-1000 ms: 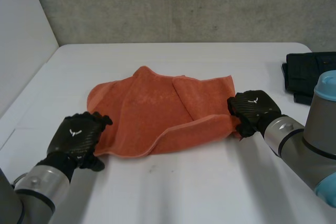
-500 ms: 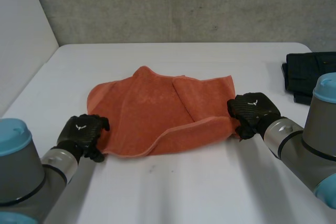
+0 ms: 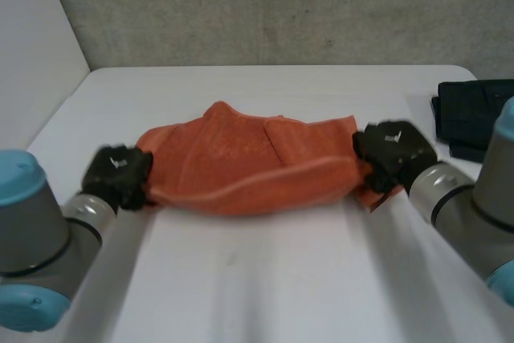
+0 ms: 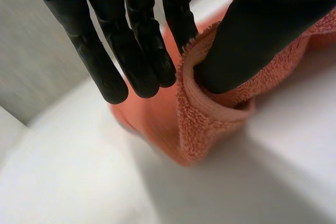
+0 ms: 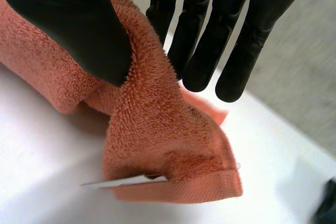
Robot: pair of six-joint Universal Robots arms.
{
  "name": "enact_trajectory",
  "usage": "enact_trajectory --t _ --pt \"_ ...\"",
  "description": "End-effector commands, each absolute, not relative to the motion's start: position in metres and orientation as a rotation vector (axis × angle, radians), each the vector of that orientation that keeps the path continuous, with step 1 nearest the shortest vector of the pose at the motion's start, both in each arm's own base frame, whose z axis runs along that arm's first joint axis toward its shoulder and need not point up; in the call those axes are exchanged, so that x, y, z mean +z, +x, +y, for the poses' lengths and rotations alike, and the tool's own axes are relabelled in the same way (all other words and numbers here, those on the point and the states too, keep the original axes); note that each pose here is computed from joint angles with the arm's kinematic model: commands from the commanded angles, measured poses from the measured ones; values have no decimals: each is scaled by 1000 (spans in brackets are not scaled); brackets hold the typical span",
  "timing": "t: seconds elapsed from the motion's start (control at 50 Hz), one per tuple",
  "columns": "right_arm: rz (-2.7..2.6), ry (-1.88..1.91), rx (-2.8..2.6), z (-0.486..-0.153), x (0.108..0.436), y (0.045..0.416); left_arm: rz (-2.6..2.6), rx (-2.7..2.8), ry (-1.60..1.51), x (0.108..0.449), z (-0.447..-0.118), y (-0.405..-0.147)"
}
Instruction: Fold the laundry.
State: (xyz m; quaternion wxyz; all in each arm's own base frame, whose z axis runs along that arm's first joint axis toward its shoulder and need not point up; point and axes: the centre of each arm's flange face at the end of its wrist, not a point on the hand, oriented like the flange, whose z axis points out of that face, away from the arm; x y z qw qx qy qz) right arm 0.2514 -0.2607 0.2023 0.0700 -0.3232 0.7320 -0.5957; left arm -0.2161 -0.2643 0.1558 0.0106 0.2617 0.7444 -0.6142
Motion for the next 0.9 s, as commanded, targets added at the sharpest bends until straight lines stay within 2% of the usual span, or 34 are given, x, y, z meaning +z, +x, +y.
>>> enact_trajectory --t 0.02,0.12,0.18,0.22,0.36,0.46,0.52,0.58,0.62,0.64,0.68,0.7,0.76,0.78,0.82,0.86,0.9 --pt "2011 -1024 -2069 -248 291 247 1938 -2323 677 270 -252 -212" --pt "1871 -1085 -2262 -228 354 241 1729 -2494 612 328 -235 -206" --pt "1888 -1144 -2255 -217 370 238 1754 -2483 656 333 -232 -208" --pt "1930 -1186 -2202 -216 370 237 1797 -2456 698 329 -232 -210" --pt "2122 -1343 -1907 -246 328 254 2104 -2211 838 283 -266 -223" --pt "2185 -1355 -1812 -279 296 267 2192 -2038 920 244 -310 -234" --pt "2206 -1331 -1836 -305 278 275 2151 -1990 959 233 -336 -242" --pt "2187 -1274 -1939 -328 272 282 2074 -1999 952 235 -358 -248" --pt "2124 -1173 -2112 -350 278 288 1968 -2063 900 251 -383 -254" --pt "2037 -1082 -2261 -364 291 293 1880 -2136 850 270 -399 -258" --pt "1915 -986 -2417 -375 308 298 1791 -2215 794 292 -410 -261" --pt "1770 -891 -2563 -383 328 300 1686 -2305 738 319 -418 -264" --pt "1544 -755 -2758 -390 359 301 1519 -2440 653 364 -421 -267" --pt "1404 -684 -2853 -390 378 301 1418 -2526 600 390 -418 -269" --pt "1279 -624 -2930 -386 397 300 1339 -2603 544 413 -414 -269" --pt "1204 -581 -2972 -381 410 298 1261 -2705 460 438 -409 -265" --pt "1219 -591 -2964 -379 409 298 1253 -2751 414 448 -406 -261"
